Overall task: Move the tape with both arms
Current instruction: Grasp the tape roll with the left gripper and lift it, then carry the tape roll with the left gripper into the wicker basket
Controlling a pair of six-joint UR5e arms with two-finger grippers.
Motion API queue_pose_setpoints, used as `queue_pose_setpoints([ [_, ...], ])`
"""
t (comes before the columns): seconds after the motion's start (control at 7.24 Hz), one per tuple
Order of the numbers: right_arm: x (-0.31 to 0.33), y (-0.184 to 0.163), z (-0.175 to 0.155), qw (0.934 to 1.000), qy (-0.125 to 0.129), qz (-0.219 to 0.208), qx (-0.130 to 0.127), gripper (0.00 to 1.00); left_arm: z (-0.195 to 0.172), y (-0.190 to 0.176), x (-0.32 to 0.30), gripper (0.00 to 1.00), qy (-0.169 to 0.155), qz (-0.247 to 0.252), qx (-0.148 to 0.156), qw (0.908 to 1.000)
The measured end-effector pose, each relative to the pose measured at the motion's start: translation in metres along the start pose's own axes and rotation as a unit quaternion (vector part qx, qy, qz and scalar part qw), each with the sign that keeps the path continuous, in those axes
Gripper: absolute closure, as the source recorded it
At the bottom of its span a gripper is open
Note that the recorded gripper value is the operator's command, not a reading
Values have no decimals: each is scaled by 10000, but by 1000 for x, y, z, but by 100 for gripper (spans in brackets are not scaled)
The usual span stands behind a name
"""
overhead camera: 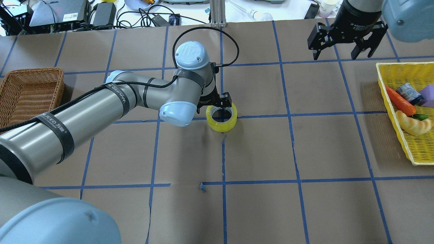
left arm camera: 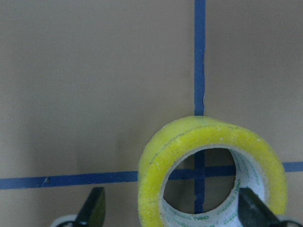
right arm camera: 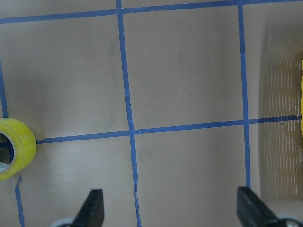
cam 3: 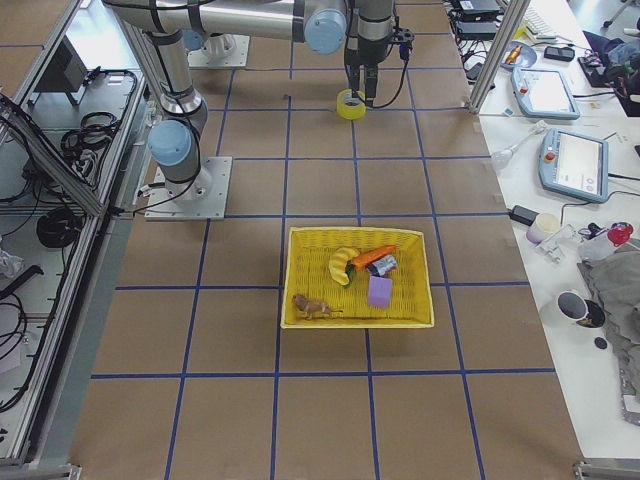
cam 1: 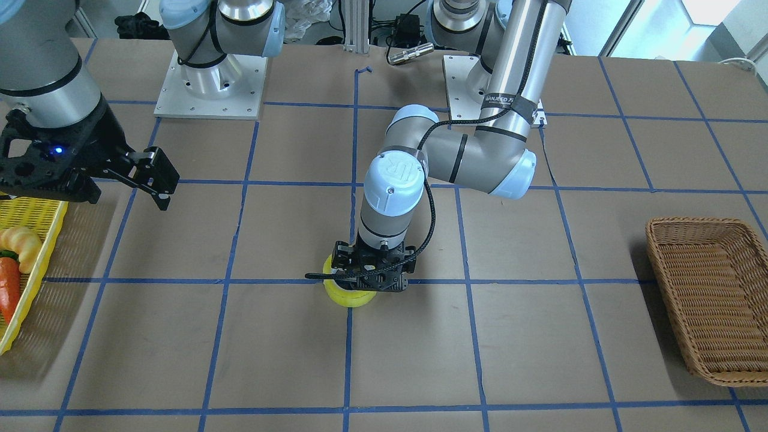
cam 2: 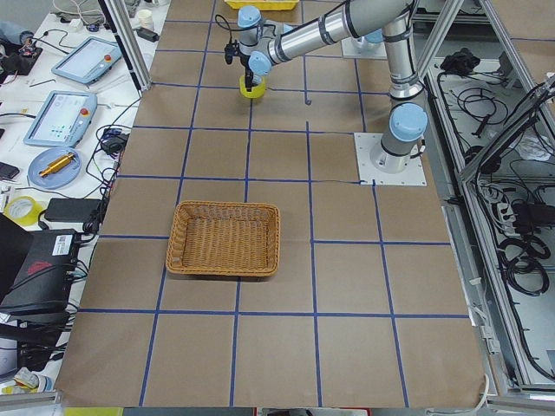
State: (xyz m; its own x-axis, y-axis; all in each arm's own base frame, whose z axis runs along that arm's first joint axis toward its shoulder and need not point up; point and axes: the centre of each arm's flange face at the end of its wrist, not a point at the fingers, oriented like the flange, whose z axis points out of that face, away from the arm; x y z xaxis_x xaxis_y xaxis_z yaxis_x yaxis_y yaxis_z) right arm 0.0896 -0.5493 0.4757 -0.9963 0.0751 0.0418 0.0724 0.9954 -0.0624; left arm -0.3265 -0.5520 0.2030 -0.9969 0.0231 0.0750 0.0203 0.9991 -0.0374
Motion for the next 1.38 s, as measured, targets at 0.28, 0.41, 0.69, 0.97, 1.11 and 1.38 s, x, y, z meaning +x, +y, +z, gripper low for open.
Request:
queue_pose_setpoints([
  [0.28, -16, 18, -12, 9999, 16, -114, -118, 0, 14, 0, -1, 95, -44, -39, -93, 9999],
  [0.41, -32, 26, -14, 9995, 19, -260, -154, 0, 10, 0, -2, 100, -46, -36, -59, 10000],
  [0.69, -46, 31, -12, 9990, 40, -398, -185, 0, -8, -1, -6, 100, -40, -26, 67, 10000],
  [0.97, -47, 39, -14, 9986, 23, -441, -293, 0, -40, -23, -44, 100, 13, -255, 186, 9995],
  [1.11, -45, 44, -15, 9977, 11, -523, -423, 0, -70, -45, -90, 100, 57, -325, 192, 9993],
  [1.38, -43, 47, -16, 9959, 14, -746, -515, 0, -136, -81, -221, 100, 50, -264, 27, 9996],
])
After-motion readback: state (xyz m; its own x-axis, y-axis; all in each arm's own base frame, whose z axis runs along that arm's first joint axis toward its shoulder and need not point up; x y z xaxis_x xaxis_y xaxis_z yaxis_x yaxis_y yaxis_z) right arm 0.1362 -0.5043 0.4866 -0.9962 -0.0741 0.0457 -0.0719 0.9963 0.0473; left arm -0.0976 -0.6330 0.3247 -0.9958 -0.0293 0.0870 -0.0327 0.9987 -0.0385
